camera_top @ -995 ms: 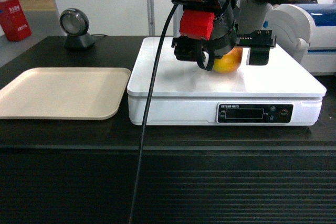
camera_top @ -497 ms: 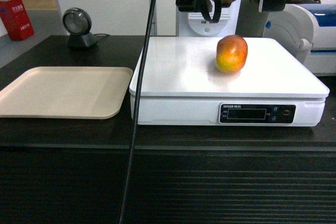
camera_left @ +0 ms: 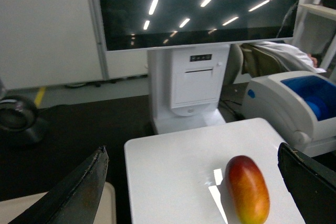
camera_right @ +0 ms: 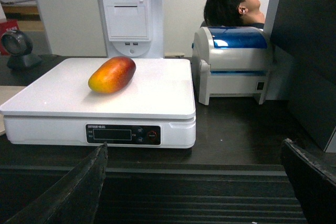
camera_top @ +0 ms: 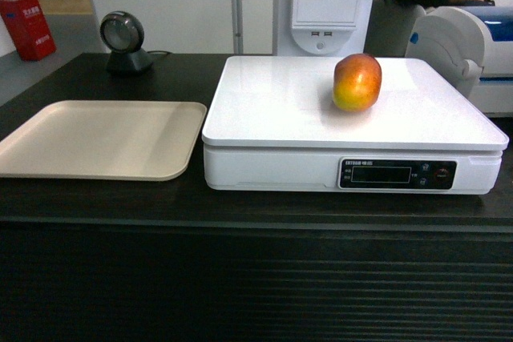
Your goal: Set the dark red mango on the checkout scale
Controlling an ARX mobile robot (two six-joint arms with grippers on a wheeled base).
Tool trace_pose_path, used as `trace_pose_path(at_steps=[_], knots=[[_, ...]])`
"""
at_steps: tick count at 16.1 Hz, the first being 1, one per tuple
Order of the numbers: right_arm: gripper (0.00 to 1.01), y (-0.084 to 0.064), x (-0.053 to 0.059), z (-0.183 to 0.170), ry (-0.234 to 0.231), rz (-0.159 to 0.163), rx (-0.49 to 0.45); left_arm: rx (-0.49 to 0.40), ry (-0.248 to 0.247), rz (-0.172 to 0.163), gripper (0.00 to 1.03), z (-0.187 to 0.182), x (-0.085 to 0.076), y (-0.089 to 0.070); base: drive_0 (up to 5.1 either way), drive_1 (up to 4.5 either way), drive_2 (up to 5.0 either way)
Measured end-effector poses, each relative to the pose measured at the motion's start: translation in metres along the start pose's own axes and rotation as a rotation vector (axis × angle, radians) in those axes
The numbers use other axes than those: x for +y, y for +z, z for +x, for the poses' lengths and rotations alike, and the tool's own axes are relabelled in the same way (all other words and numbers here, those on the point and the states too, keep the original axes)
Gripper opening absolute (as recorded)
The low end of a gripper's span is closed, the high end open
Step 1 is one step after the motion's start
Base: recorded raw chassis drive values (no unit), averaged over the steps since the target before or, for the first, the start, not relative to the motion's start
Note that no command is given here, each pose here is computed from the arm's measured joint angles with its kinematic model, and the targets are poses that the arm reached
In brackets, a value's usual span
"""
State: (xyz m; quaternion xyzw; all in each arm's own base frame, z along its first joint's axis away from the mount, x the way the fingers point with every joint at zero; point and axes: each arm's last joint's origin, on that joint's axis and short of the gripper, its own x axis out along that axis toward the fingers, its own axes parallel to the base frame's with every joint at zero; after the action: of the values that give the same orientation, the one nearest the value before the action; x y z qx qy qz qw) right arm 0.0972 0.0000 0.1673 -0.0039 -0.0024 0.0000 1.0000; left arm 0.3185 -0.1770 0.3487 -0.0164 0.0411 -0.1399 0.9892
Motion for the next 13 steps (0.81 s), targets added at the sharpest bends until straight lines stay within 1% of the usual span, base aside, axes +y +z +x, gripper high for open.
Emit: trace_pose_path(at_steps=[2,3,4,5,6,7,8,9,10,12,13], knots=[[0.98,0.000,0.000,0.000,0.000,0.000,0.000,-0.025,0.064,0.045,0.98,-0.047,0.009,-0.005,0.0,0.00,0.0],[0.98,0.000,0.000,0.000,0.000,0.000,0.000,-0.040,0.112,0.074,0.98,-0.074,0.014,-0.006,0.0,0.00,0.0],[0.98,0.000,0.000,0.000,0.000,0.000,0.000,-0.049,0.147,0.086,0.98,-0.093,0.018,-0.004,0.0,0.00,0.0],[0.98,0.000,0.000,0.000,0.000,0.000,0.000,-0.069,0.182,0.094,0.98,-0.106,0.023,-0.001,0.0,0.00,0.0],[0.98,0.000,0.000,0.000,0.000,0.000,0.000,-0.089,0.217,0.094,0.98,-0.118,0.026,0.004,0.0,0.00,0.0],[0.98,0.000,0.000,0.000,0.000,0.000,0.000,-0.098,0.262,0.074,0.89,-0.137,0.034,0.003,0.0,0.00,0.0],[0.98,0.000,0.000,0.000,0.000,0.000,0.000,-0.101,0.263,0.056,0.78,-0.153,0.046,-0.013,0.0,0.00,0.0],[0.98,0.000,0.000,0.000,0.000,0.000,0.000,-0.097,0.264,0.054,0.75,-0.158,0.050,-0.020,0.0,0.00,0.0],[0.98,0.000,0.000,0.000,0.000,0.000,0.000,-0.091,0.276,0.052,0.68,-0.167,0.060,-0.033,0.0,0.00,0.0],[0.98,0.000,0.000,0.000,0.000,0.000,0.000,-0.077,0.296,0.041,0.46,-0.189,0.083,-0.070,0.0,0.00,0.0],[0.98,0.000,0.000,0.000,0.000,0.000,0.000,-0.082,0.292,0.039,0.33,-0.200,0.092,-0.089,0.0,0.00,0.0]])
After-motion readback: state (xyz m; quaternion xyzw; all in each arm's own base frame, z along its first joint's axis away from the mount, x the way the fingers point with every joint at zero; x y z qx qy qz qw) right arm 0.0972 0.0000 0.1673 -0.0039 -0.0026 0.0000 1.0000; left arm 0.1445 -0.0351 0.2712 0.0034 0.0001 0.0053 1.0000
